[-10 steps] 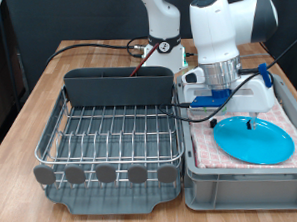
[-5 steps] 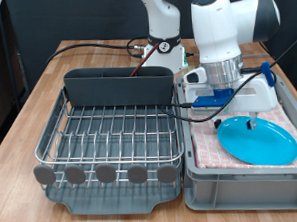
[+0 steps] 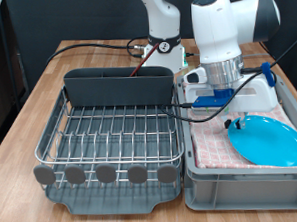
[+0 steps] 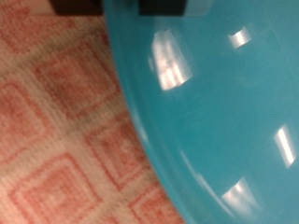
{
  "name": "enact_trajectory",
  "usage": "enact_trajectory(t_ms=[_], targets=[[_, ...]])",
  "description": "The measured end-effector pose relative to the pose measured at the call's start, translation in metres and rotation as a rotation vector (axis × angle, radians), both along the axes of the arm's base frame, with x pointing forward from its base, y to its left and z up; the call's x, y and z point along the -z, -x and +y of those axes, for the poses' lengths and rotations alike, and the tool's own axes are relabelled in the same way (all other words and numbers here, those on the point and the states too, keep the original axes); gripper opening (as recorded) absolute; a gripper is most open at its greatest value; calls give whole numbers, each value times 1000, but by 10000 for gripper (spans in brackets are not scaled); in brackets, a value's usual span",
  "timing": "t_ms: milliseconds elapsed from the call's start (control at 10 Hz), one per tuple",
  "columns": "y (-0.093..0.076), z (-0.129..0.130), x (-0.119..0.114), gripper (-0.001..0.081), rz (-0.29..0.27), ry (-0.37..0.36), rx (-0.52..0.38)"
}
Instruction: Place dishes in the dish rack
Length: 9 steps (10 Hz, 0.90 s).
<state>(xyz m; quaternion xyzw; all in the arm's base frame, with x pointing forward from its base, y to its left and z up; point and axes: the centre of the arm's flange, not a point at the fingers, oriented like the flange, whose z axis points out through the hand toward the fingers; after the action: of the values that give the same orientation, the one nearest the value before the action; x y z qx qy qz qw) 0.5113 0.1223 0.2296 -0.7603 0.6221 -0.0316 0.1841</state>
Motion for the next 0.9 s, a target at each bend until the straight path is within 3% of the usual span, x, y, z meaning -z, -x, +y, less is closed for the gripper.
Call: enact_trajectory(t_ms=[100,500,700,900], targets=[[1,0,1,38,-8,-5,-7],[1,-1,1,34,-11,-8,-8],[-6,4,-3,34,75,38,10],[-14,9,-27,34,173,96,50]])
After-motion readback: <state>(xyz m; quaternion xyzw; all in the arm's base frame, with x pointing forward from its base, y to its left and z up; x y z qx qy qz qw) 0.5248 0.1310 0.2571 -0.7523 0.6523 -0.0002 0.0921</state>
